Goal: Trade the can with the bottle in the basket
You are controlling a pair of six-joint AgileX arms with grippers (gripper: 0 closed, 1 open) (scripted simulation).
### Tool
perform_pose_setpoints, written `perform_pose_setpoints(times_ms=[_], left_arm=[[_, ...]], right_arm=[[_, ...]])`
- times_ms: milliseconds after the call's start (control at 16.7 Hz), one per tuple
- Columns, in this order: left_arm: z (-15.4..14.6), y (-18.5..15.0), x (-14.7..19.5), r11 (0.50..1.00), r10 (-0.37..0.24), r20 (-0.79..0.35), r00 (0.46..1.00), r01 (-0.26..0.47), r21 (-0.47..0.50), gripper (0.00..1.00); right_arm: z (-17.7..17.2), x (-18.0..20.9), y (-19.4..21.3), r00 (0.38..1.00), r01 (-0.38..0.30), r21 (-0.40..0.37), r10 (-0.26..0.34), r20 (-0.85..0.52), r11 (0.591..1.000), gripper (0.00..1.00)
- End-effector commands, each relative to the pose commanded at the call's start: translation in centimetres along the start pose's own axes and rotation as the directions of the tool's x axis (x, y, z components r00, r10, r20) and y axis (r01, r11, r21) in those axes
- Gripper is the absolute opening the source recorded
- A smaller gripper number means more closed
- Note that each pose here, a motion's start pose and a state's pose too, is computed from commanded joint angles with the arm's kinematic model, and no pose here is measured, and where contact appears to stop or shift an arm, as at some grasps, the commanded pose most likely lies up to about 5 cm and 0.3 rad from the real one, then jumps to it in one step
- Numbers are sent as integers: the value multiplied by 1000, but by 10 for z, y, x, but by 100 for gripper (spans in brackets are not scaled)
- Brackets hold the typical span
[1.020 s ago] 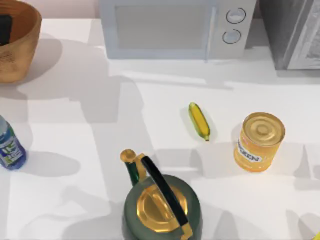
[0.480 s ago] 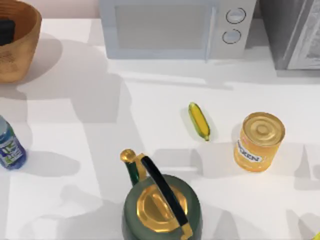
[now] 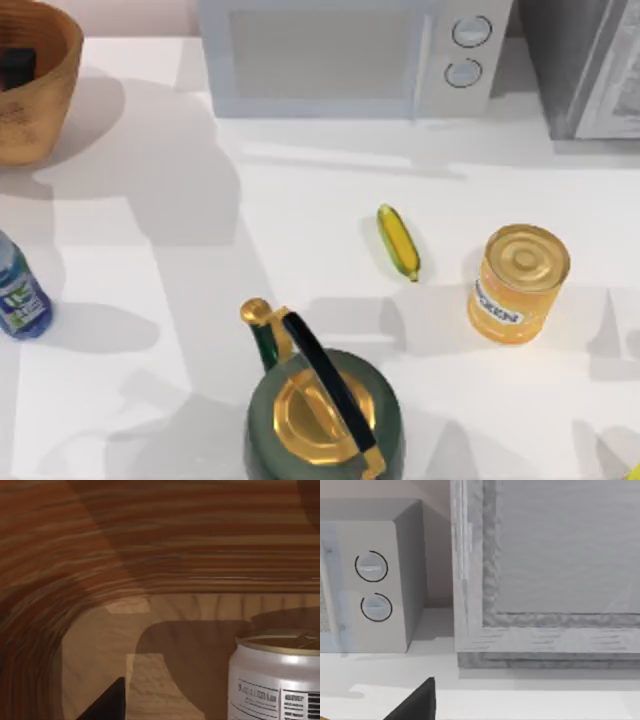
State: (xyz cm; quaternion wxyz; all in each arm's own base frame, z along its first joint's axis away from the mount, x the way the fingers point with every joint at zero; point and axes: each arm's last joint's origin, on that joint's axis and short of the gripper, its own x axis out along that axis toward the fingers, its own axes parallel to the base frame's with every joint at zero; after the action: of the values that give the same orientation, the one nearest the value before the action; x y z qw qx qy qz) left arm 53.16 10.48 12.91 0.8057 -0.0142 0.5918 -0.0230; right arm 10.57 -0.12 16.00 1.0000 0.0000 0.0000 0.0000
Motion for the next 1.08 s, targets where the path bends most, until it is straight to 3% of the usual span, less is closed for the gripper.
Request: perform_pose_setpoints(times_ms=[720,1080], left_arm=[[0,0,0,1000,0,0,1000,0,0,2],[0,0,0,1000,0,0,1000,0,0,0]], right_arm=[[0,0,0,1000,0,0,0,0,1000,100],[0,0,0,1000,0,0,0,0,1000,100]])
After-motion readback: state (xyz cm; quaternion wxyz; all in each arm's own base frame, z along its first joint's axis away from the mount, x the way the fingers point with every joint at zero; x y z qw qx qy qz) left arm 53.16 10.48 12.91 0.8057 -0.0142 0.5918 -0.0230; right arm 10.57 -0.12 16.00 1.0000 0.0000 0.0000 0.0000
